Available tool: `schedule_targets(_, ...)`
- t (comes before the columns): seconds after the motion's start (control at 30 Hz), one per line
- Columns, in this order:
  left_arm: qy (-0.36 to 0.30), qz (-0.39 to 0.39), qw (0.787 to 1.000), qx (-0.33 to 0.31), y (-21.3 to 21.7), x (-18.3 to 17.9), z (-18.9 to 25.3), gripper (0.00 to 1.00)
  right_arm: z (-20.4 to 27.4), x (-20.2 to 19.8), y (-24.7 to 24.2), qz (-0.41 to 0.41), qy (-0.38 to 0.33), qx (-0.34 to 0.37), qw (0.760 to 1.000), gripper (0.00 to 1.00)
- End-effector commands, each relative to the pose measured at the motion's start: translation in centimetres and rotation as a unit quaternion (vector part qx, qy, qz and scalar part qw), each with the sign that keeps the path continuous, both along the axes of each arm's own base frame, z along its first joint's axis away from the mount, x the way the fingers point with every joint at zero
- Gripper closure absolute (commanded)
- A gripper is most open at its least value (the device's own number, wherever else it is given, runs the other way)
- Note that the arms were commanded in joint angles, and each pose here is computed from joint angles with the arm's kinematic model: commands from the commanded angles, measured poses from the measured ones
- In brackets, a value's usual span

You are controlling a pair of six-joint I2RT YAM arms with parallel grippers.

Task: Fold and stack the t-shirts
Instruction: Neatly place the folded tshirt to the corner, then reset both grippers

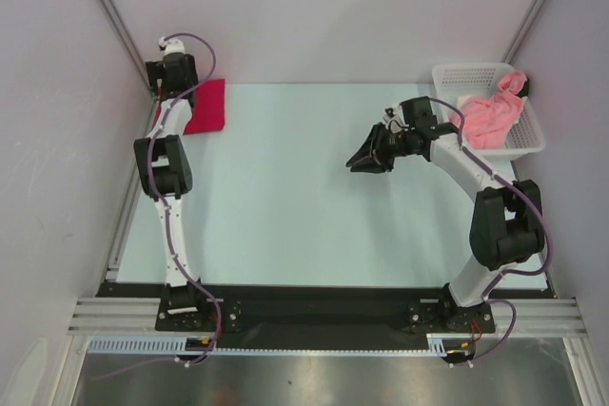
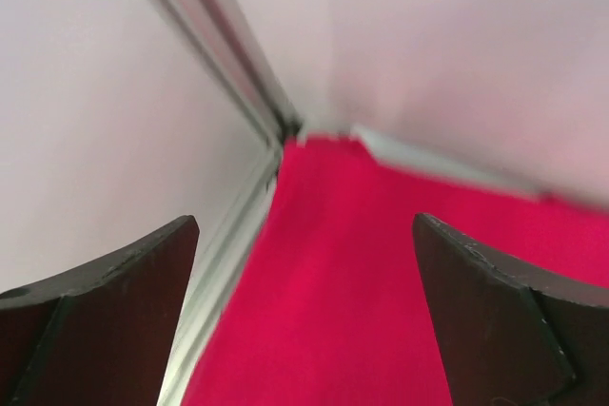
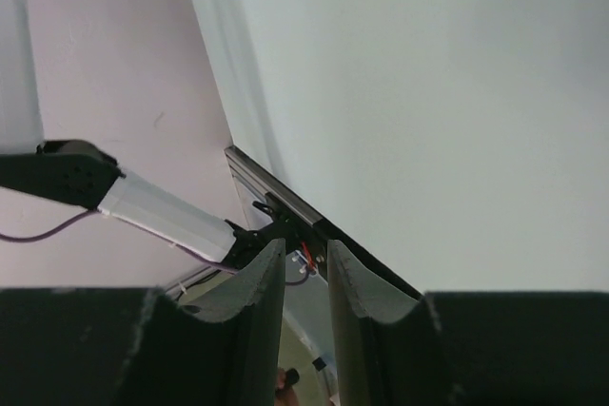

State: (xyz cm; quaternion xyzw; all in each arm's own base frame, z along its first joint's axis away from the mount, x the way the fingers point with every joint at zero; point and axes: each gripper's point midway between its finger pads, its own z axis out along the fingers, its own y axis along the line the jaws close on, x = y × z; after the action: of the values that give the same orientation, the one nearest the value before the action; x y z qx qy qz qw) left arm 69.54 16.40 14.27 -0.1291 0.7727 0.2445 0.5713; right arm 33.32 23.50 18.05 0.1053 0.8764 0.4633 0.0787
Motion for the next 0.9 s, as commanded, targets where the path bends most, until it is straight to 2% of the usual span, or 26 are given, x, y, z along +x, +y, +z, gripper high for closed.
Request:
schedule_targets(0.0, -0.056, -0.015, 0.998, -0.012, -3.8, -3.1, 10.2, 0.0, 3.6, 0.2, 0.3, 0.0, -0.056, 0.013, 0.998, 0.7)
schedule_targets(0.1, -0.048, -0.062, 0.995, -0.054, -9.1, -7.4, 11.6, 0.0, 4.5, -0.7, -0.4, -0.012, -0.077, 0.011, 0.997, 0.7)
schedule_targets(0.13, -0.024, -0.105, 0.992, -0.061, -13.8, -8.6, 10.9, 0.0, 4.7, -0.7, -0.9, -0.025, -0.086, 0.014, 0.996, 0.69)
schedule_targets(0.17, -0.012, -0.133, 0.986, -0.098, -16.3, -11.6, 11.0, 0.0, 4.6, -1.8, -1.4, -0.032, -0.088, 0.016, 0.996, 0.69)
schedule_targets(0.23, 0.007, -0.184, 0.973, -0.139, -21.5, -14.9, 10.6, 0.0, 4.6, -2.1, -2.4, -0.063, -0.092, 0.028, 0.993, 0.69)
schedule_targets(0.27, 0.019, -0.21, 0.963, -0.167, -23.4, -18.1, 10.1, 0.0, 4.3, -2.5, -2.8, -0.075, -0.09, 0.031, 0.993, 0.69)
schedule_targets(0.3, 0.018, -0.223, 0.95, -0.217, -25.3, -20.1, 10.0, 0.0, 2.4, -3.7, -3.3, -0.086, -0.069, 0.027, 0.994, 0.69)
schedule_targets(0.33, 0.063, -0.273, 0.924, -0.261, -28.9, -23.3, 6.8, 0.0, 3.4, -3.8, -4.0, -0.105, -0.087, 0.039, 0.99, 0.69)
schedule_targets(0.37, 0.034, -0.292, 0.903, -0.313, -30.5, -25.7, 9.2, 0.0, 1.6, -5.0, -4.6, -0.116, -0.068, 0.037, 0.99, 0.69)
schedule_targets(0.4, 0.047, -0.32, 0.883, -0.341, -32.9, -27.8, 8.6, 0.0, 1.5, -5.4, -5.0, -0.125, -0.068, 0.041, 0.989, 0.68)
schedule_targets(0.43, 0.095, -0.376, 0.839, -0.382, -35.7, -31.3, 6.1, 0.0, 1.9, -5.8, -6.2, -0.148, -0.077, 0.046, 0.985, 0.68)
schedule_targets(0.47, 0.077, -0.421, 0.811, -0.398, -37.2, -33.3, 8.1, 0.0, 1.7, -6.4, -6.6, -0.16, -0.07, 0.053, 0.983, 0.67)
schedule_targets(0.5, 0.101, -0.447, 0.782, -0.422, -39.3, -35.8, 7.6, 0.0, 0.0, -7.3, -7.3, -0.173, -0.053, 0.052, 0.982, 0.67)
schedule_targets(0.57, 0.147, -0.477, 0.734, -0.461, -40.9, -40.4, 5.5, 0.0, -0.2, -8.3, -8.0, -0.185, -0.056, 0.05, 0.98, 0.66)
schedule_targets(0.6, 0.104, -0.508, 0.697, -0.495, -42.1, -42.0, 8.4, 0.0, -0.7, -8.8, -8.1, -0.186, -0.049, 0.047, 0.98, 0.65)
schedule_targets(0.63, 0.127, -0.499, 0.676, -0.527, -42.0, -44.3, 5.5, 0.0, -1.9, -9.5, -8.1, -0.189, -0.036, 0.047, 0.98, 0.64)
schedule_targets(0.67, 0.126, -0.509, 0.645, -0.556, -42.2, -46.0, 5.4, 0.0, -1.8, -9.7, -8.4, -0.196, -0.043, 0.055, 0.978, 0.63)
schedule_targets(0.7, 0.08, -0.517, 0.6, -0.605, -42.6, -47.0, 8.0, 0.0, -1.9, -9.7, -8.4, -0.196, -0.051, 0.059, 0.977, 0.63)
schedule_targets(0.73, 0.081, -0.502, 0.585, -0.632, -41.6, -49.2, 5.8, 0.0, -2.8, -10.2, -8.4, -0.195, -0.045, 0.057, 0.978, 0.62)
schedule_targets(0.77, 0.058, -0.495, 0.571, -0.652, -41.0, -49.8, 6.0, 0.0, -3.1, -10.4, -8.3, -0.195, -0.045, 0.06, 0.978, 0.61)
schedule_targets(0.8, 0.031, -0.493, 0.537, -0.684, -40.5, -50.7, 7.3, 0.0, -2.8, -10.1, -8.1, -0.198, -0.053, 0.077, 0.976, 0.6)
schedule_targets(0.87, 0.017, -0.486, 0.521, -0.702, -39.1, -52.7, 6.1, 0.0, -5.0, -11.6, -7.7, -0.198, -0.027, 0.096, 0.975, 0.6)
